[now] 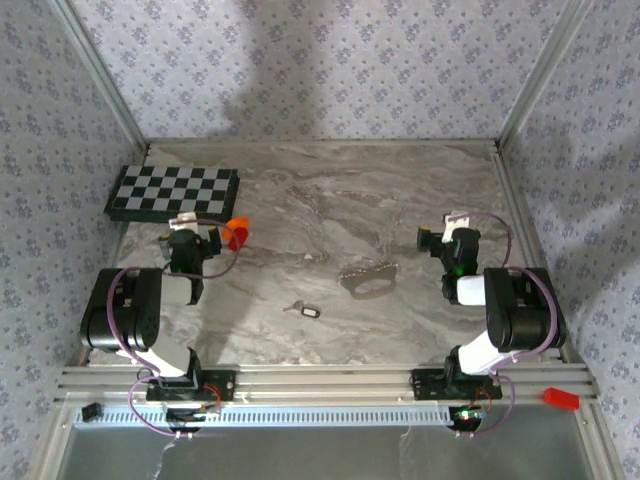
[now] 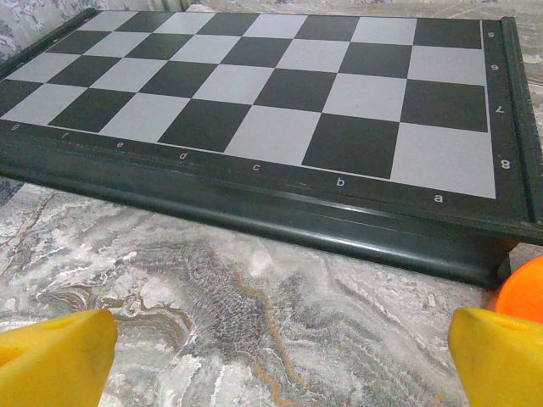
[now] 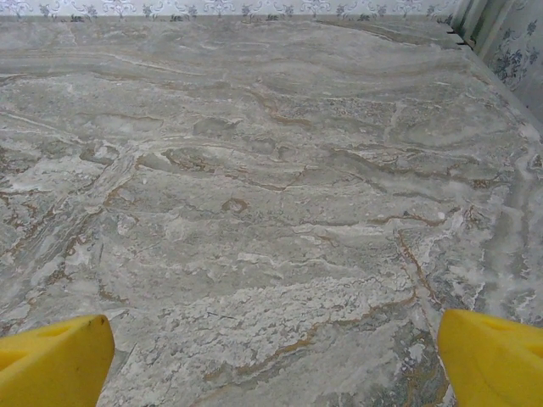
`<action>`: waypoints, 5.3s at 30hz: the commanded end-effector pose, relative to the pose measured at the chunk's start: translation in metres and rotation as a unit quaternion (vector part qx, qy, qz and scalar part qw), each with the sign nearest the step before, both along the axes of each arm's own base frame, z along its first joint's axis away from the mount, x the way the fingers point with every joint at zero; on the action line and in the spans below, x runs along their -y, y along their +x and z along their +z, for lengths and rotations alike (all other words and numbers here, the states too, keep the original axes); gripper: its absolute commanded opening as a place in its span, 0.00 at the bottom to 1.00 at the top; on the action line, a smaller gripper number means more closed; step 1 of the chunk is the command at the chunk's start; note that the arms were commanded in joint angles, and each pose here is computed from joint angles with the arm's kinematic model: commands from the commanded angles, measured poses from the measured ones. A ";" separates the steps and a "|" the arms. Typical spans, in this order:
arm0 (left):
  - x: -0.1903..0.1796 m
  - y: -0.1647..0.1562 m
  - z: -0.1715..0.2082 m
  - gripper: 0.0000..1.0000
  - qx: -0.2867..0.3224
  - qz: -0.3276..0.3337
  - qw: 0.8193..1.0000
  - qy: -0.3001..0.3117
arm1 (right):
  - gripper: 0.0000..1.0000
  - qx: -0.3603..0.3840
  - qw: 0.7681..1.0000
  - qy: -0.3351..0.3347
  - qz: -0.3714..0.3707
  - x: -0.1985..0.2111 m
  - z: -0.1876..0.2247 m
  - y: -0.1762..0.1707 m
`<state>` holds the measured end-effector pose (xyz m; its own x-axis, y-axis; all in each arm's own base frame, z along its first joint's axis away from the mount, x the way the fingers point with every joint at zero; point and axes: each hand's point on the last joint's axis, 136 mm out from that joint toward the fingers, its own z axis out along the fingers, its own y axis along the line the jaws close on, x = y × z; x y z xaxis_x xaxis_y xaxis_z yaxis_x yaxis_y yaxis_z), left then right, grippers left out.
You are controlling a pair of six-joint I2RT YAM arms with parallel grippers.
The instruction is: Put the keys on the keyring
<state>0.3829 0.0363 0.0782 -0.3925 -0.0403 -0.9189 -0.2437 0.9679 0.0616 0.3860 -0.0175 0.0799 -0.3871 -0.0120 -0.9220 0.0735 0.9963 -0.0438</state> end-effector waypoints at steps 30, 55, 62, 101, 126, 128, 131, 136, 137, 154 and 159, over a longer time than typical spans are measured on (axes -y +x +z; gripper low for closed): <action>-0.001 0.008 0.013 1.00 0.022 0.001 1.000 -0.008 | 1.00 0.005 1.000 -0.001 0.004 0.001 0.005 0.006; 0.004 -0.001 0.053 1.00 0.014 -0.011 1.000 -0.015 | 1.00 0.010 0.997 -0.083 0.005 -0.024 0.042 0.000; 0.024 -0.031 0.089 1.00 -0.009 -0.009 0.995 -0.103 | 1.00 0.021 0.989 -0.143 0.020 -0.073 0.087 -0.008; 0.402 -0.145 0.026 0.60 -0.247 -0.569 0.781 -0.075 | 1.00 -0.247 0.909 0.271 0.197 -0.129 0.064 -0.135; 0.408 -0.142 -0.025 0.30 -0.331 -0.532 0.774 0.089 | 1.00 -0.219 0.907 0.317 0.169 -0.105 0.053 -0.125; 0.407 -0.143 -0.027 0.29 -0.334 -0.530 0.774 0.092 | 1.00 -0.216 0.908 0.316 0.169 -0.104 0.053 -0.124; 0.406 -0.143 -0.030 0.29 -0.337 -0.528 0.773 0.099 | 1.00 -0.215 0.908 0.316 0.170 -0.104 0.054 -0.124; 0.404 -0.144 -0.034 0.28 -0.340 -0.526 0.773 0.104 | 1.00 -0.213 0.909 0.316 0.169 -0.103 0.054 -0.123; 0.404 -0.144 -0.034 0.28 -0.341 -0.525 0.773 0.105 | 1.00 -0.212 0.909 0.316 0.169 -0.103 0.055 -0.123; 0.409 -0.150 -0.027 0.26 -0.314 -0.525 0.776 0.154 | 0.99 -0.200 0.911 0.317 0.171 -0.102 0.059 -0.124; 0.410 -0.153 -0.021 0.26 -0.306 -0.520 0.781 0.160 | 0.99 -0.199 0.911 0.317 0.172 -0.102 0.060 -0.124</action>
